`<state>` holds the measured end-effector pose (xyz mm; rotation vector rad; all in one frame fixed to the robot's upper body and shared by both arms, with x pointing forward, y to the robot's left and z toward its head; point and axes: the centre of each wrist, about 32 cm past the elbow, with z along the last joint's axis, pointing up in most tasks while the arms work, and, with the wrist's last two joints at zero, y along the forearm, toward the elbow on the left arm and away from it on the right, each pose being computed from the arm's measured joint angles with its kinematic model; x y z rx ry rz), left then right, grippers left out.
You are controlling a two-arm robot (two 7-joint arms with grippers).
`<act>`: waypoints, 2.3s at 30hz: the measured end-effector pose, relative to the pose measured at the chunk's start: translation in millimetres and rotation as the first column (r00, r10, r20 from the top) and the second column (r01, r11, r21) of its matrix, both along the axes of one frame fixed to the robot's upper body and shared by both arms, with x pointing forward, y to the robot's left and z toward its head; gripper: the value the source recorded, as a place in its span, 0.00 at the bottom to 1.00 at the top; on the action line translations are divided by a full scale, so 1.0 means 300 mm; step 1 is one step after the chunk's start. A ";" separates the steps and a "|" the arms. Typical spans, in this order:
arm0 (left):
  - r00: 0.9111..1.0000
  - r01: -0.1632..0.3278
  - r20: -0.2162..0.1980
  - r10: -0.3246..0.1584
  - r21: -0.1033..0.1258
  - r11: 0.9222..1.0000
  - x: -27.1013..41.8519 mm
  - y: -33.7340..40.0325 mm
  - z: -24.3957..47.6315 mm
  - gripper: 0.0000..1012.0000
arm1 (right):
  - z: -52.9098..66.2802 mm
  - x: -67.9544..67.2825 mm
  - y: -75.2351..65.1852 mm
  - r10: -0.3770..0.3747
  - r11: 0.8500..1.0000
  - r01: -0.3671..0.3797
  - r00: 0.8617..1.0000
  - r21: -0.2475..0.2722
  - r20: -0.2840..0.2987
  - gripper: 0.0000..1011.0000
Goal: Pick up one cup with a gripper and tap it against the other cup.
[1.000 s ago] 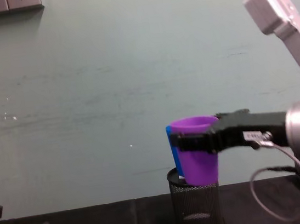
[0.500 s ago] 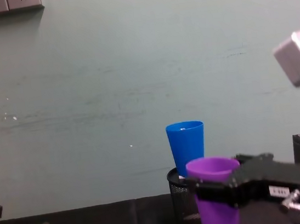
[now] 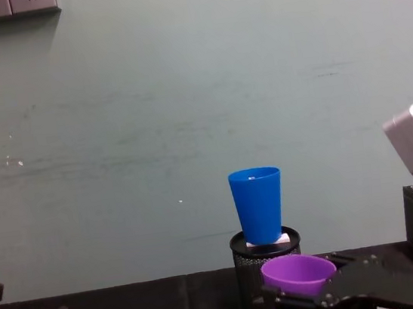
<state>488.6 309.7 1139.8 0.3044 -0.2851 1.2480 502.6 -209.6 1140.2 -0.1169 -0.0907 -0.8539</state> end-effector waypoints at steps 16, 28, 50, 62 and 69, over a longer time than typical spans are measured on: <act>1.000 0.000 0.000 0.000 0.000 1.000 0.000 0.000 0.000 0.99 | -0.054 -0.009 0.000 0.030 0.999 -0.031 0.999 -0.009 -0.037 0.72; 1.000 0.000 0.000 0.000 0.000 1.000 0.000 0.000 0.000 0.99 | -0.074 -0.011 0.000 0.032 0.999 -0.032 0.999 -0.032 -0.010 0.72; 1.000 0.000 0.000 0.000 0.000 1.000 0.000 0.000 0.000 0.99 | -0.073 -0.011 -0.001 0.031 0.999 -0.032 0.999 -0.030 -0.015 0.99; 1.000 0.000 0.000 0.000 0.000 1.000 0.000 0.000 0.000 0.99 | 0.021 -0.019 0.012 0.005 1.000 -0.005 0.997 0.003 0.074 0.99; 1.000 0.000 0.000 0.000 0.000 1.000 0.000 0.000 0.000 0.99 | 0.082 -0.023 0.013 -0.134 0.991 0.133 0.989 0.022 0.056 0.99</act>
